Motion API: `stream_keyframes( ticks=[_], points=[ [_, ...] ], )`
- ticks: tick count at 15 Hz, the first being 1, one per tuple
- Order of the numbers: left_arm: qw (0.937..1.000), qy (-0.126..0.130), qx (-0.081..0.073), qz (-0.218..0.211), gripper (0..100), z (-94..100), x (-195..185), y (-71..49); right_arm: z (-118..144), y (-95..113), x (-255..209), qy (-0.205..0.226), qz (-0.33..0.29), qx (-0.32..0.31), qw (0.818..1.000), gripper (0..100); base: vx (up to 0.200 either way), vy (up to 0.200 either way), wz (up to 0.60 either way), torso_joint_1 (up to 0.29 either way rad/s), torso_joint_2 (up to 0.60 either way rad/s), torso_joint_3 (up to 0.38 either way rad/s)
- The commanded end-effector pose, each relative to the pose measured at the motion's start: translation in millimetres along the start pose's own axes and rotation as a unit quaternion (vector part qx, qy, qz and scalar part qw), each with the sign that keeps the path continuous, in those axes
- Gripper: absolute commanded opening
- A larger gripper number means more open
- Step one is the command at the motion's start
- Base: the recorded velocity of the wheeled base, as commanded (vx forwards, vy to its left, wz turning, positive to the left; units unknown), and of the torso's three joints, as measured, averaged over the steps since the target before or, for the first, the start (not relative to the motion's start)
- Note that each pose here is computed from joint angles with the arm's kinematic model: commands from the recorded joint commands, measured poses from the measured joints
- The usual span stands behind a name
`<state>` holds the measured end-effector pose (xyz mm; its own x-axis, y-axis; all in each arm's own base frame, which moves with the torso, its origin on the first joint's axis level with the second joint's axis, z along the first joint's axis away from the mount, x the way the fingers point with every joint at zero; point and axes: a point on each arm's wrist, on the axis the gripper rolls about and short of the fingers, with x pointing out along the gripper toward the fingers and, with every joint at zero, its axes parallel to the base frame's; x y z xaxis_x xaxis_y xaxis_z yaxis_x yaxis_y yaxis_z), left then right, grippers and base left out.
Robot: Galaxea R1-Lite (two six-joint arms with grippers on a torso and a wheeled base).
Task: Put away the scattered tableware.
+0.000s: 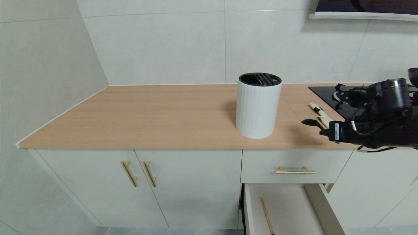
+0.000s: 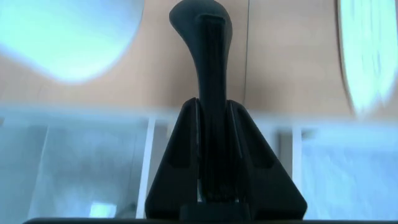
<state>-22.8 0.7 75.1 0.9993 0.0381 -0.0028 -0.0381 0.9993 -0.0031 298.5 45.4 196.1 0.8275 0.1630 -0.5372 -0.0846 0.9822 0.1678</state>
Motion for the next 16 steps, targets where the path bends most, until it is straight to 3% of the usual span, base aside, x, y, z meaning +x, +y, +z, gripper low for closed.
stream_keyframes(
  ticks=[1, 8, 16],
  points=[
    [1.0000, 0.000, 0.000, 0.000, 100, 0.0, 0.0, 0.0, -14.5, 1.9, -44.9, -0.013, 0.009, -0.003, 1.000, 0, 0.000, 0.000, 0.00, 0.000, 0.00, 0.000],
    [1.0000, 0.000, 0.000, 0.000, 100, 0.0, 0.0, 0.0, -52.8, 6.2, -39.6, 0.051, 0.014, -0.040, 0.998, 0, 0.000, 0.000, 0.00, 0.000, 0.00, 0.000],
    [1.0000, 0.000, 0.000, 0.000, 100, 0.0, 0.0, 0.0, -58.9, 3.1, -27.7, 0.074, 0.007, -0.041, 0.996, 0, 0.000, 0.000, 0.00, -0.019, 0.04, 0.027]
  ],
)
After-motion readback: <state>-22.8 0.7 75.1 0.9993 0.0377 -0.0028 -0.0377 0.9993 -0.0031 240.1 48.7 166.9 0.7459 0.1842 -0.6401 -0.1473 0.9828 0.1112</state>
